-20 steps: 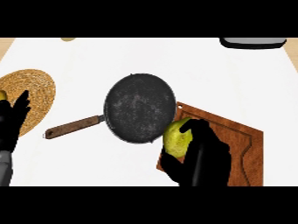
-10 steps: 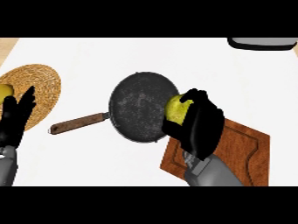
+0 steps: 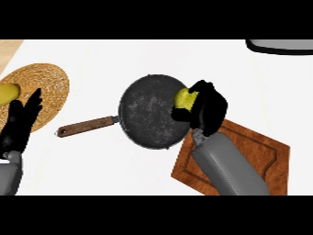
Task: Pick the pear from the cutting board and place it in the pan
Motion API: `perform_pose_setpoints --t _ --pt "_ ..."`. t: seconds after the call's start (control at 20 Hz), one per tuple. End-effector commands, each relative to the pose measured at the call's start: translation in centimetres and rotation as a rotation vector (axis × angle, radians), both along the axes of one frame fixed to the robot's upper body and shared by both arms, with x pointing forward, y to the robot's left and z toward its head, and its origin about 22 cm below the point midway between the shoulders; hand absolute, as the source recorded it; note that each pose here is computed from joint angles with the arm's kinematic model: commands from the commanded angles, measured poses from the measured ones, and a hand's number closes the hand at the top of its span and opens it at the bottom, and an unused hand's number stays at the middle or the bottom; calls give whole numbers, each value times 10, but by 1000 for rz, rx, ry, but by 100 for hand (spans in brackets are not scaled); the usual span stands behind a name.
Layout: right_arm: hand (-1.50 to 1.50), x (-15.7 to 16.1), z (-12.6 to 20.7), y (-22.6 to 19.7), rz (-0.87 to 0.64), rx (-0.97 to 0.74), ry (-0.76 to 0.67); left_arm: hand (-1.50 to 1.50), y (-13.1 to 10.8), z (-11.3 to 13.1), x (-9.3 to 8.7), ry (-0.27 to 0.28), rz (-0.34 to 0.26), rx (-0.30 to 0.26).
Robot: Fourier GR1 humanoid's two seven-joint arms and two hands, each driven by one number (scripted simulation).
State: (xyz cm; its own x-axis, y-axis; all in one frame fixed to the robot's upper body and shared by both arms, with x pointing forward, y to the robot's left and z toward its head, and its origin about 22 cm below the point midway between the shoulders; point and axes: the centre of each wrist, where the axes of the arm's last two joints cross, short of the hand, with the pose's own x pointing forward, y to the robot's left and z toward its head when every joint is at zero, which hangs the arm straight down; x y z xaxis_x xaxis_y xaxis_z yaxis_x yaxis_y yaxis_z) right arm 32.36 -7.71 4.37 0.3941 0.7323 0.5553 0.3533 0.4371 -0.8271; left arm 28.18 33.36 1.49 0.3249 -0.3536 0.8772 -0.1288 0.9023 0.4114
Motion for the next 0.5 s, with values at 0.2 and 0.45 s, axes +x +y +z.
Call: perform_pose_setpoints --t 0.2,0.45 --pt "-150 22 -35 -15 -173 310 -32 0 -12 6 10 -22 -25 -8" --pt "-150 38 -33 -3 -145 328 -95 0 -25 8 17 -21 -51 -2"
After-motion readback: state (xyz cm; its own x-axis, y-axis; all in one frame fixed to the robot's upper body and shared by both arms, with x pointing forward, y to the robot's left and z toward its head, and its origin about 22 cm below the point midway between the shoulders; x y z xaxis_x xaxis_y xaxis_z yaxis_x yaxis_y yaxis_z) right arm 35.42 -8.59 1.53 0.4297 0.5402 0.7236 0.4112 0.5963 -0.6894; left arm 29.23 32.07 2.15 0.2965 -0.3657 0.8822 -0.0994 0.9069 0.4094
